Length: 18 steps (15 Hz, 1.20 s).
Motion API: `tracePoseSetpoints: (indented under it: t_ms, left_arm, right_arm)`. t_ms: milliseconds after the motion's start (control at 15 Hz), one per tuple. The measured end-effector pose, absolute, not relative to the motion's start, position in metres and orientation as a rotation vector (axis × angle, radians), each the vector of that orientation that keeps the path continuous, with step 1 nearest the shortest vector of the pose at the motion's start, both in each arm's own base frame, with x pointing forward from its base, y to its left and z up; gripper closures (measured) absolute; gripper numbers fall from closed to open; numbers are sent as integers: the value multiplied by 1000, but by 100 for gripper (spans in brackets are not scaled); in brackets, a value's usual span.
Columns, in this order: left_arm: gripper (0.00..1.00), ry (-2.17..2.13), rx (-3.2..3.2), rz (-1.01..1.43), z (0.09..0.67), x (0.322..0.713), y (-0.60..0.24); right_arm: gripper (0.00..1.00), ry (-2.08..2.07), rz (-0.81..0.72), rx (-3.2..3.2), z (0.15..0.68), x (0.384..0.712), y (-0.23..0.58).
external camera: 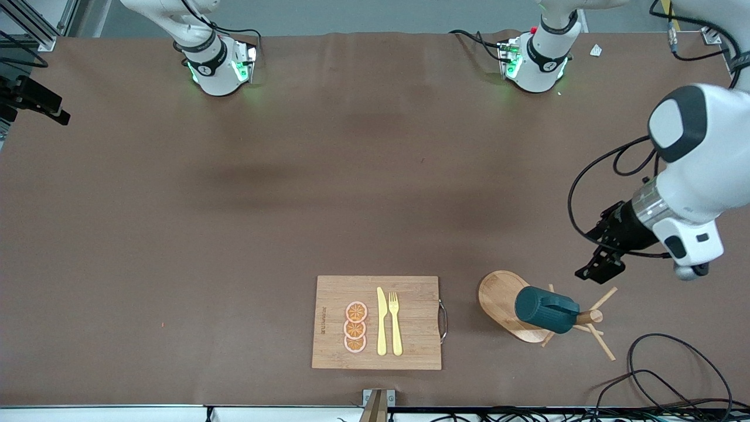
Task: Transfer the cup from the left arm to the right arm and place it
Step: 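Lower the left gripper around the teal mug and close it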
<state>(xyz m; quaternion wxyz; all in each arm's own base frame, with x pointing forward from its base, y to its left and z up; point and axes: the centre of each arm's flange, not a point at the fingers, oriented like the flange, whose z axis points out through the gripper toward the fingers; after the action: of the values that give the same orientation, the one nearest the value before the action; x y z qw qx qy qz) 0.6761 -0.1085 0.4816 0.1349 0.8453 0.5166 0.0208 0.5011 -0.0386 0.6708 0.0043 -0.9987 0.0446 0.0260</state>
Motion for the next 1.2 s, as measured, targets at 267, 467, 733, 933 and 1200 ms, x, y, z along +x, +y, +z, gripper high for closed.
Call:
tracePoseSetpoints:
  t_ms: [267,467,733,933,1200]
  left_arm:
    - [0,1683,2231,46,455,694,-113]
    - [0,1774,2126,55,449,699,-117]
    - [0,1800,2063,88,427,710,-115]
    - [0,1814,2061,69,407,714,-116]
    - [0,1805,2053,53,396,717,-126]
  right_arm:
    - [0,138,81,-3129,671,501,-38]
    - [0,134,81,-3129,671,501,-37]
    - [0,133,81,-3129,671,501,-37]
    - [0,133,81,-3130,671,501,-37]
    - [0,133,81,-3130,671,501,-37]
